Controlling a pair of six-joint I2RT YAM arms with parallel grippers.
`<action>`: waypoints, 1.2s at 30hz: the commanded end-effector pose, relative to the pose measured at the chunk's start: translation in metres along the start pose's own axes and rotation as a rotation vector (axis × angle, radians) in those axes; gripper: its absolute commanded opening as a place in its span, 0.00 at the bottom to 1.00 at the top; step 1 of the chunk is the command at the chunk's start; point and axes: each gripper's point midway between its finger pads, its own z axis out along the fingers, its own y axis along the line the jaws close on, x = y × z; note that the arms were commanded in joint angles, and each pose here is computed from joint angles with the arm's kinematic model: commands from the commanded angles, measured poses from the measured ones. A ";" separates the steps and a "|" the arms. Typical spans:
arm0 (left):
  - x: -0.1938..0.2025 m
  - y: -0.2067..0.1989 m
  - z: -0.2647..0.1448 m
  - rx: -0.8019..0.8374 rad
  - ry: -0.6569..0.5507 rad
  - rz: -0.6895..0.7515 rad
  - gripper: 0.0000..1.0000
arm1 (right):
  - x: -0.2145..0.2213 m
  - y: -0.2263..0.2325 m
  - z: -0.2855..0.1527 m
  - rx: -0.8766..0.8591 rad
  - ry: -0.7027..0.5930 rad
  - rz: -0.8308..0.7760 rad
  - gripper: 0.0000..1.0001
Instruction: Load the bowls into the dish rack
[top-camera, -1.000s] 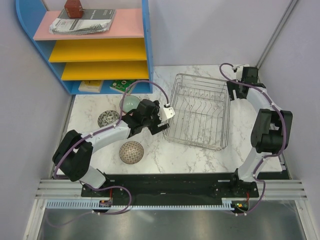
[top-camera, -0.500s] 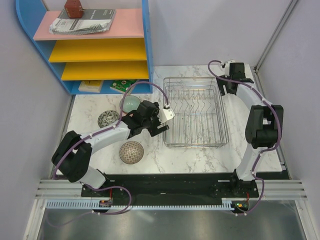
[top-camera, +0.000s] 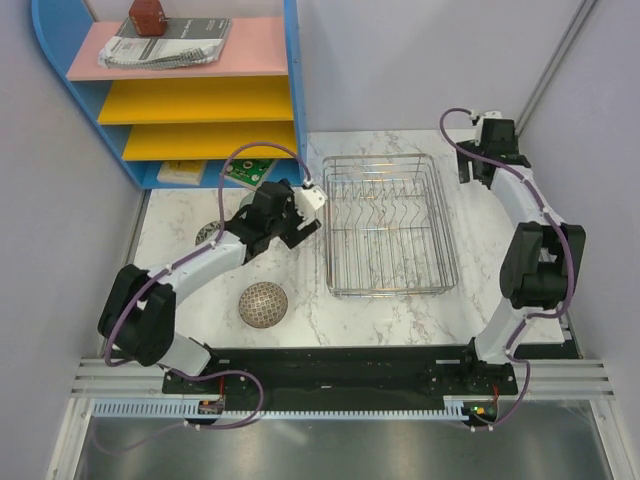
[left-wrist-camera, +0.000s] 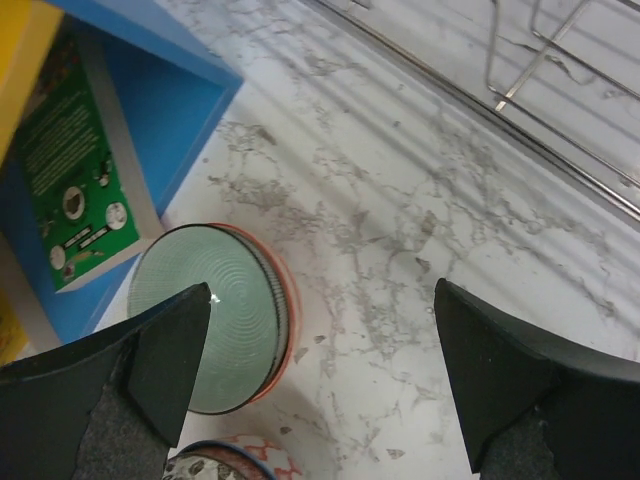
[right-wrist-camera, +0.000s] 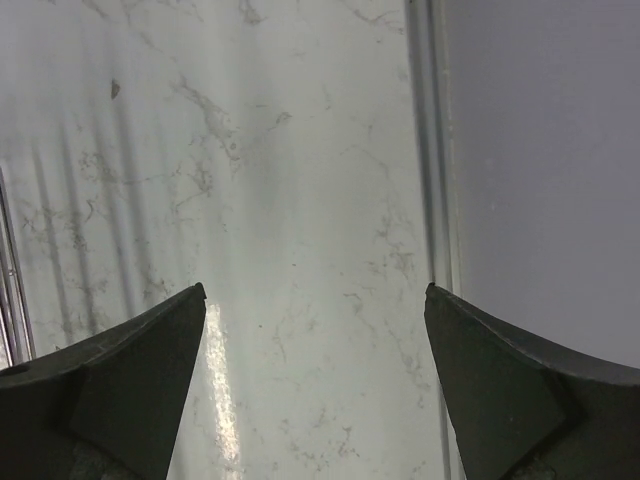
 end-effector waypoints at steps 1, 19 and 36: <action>-0.032 0.070 -0.037 -0.174 -0.097 -0.111 1.00 | -0.034 -0.029 -0.059 -0.009 -0.140 0.087 0.98; 0.091 0.124 -0.070 -0.186 -0.024 -0.438 1.00 | -0.040 0.057 -0.234 -0.728 -0.438 -0.008 0.98; 0.163 0.130 -0.061 -0.196 0.102 -0.581 0.91 | -0.023 0.067 -0.229 -0.755 -0.417 -0.023 0.98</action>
